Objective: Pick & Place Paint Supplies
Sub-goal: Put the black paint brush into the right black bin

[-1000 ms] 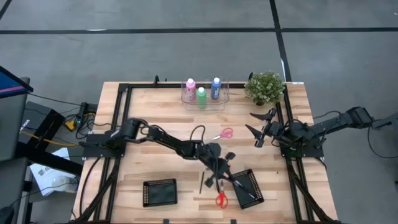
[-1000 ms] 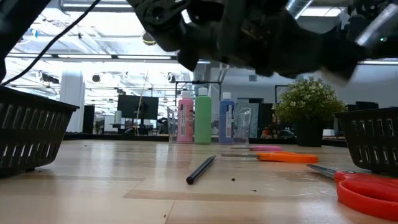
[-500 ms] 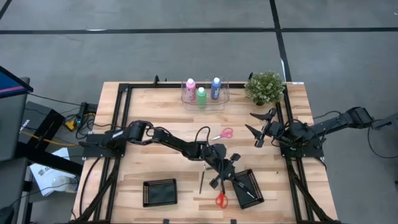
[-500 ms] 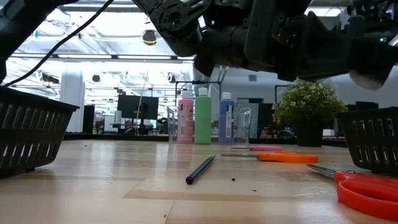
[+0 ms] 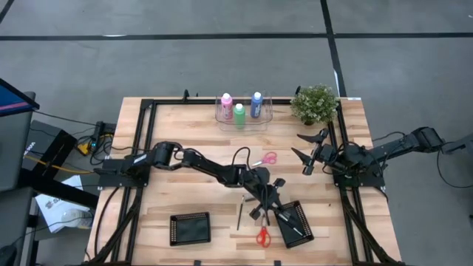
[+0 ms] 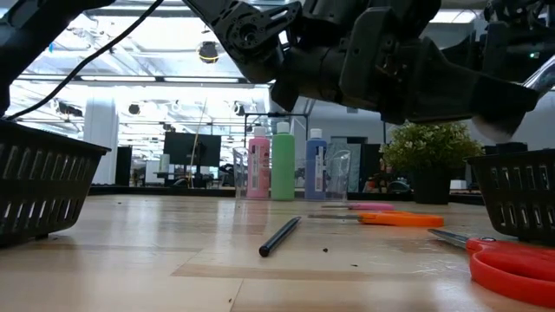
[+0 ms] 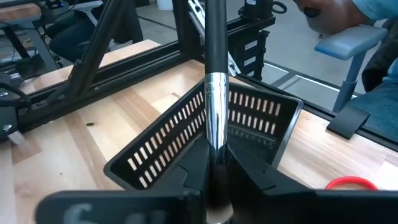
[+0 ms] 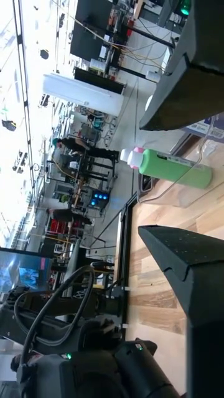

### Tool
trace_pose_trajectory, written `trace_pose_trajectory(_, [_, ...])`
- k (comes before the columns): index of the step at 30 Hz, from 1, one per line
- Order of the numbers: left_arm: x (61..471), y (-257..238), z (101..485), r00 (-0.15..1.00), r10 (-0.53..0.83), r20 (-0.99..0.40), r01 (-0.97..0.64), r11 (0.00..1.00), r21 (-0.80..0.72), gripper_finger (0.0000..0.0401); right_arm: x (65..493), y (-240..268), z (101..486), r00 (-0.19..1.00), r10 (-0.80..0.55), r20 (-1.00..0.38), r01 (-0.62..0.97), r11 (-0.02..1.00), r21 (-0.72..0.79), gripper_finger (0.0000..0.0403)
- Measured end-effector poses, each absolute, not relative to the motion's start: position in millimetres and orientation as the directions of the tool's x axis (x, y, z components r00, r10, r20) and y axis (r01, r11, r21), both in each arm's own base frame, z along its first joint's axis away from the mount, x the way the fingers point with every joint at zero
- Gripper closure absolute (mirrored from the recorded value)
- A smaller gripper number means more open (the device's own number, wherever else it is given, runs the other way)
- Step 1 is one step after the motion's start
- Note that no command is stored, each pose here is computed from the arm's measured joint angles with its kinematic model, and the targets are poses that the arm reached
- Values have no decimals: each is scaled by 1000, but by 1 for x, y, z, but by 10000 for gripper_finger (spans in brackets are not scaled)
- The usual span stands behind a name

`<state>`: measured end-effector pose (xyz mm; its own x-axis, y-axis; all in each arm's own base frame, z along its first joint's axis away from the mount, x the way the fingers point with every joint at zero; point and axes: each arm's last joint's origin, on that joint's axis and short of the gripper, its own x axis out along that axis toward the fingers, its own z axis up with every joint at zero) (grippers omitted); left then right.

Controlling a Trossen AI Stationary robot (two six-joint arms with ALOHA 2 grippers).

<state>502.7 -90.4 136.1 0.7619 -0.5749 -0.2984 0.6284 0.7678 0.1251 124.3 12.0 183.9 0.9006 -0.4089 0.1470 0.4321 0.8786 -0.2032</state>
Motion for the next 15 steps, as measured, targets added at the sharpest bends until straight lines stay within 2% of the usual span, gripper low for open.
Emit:
trace_pose_trajectory(6, [503,-90,135,760,-574,-304,629,768,121,322,124,12,184,901,-409,147,432,879,-204,159])
trace_pose_trajectory(15, [502,-89,136,753,-580,-312,636,763,116,315,124,12,184,901,-409,147,432,878,-204,159])
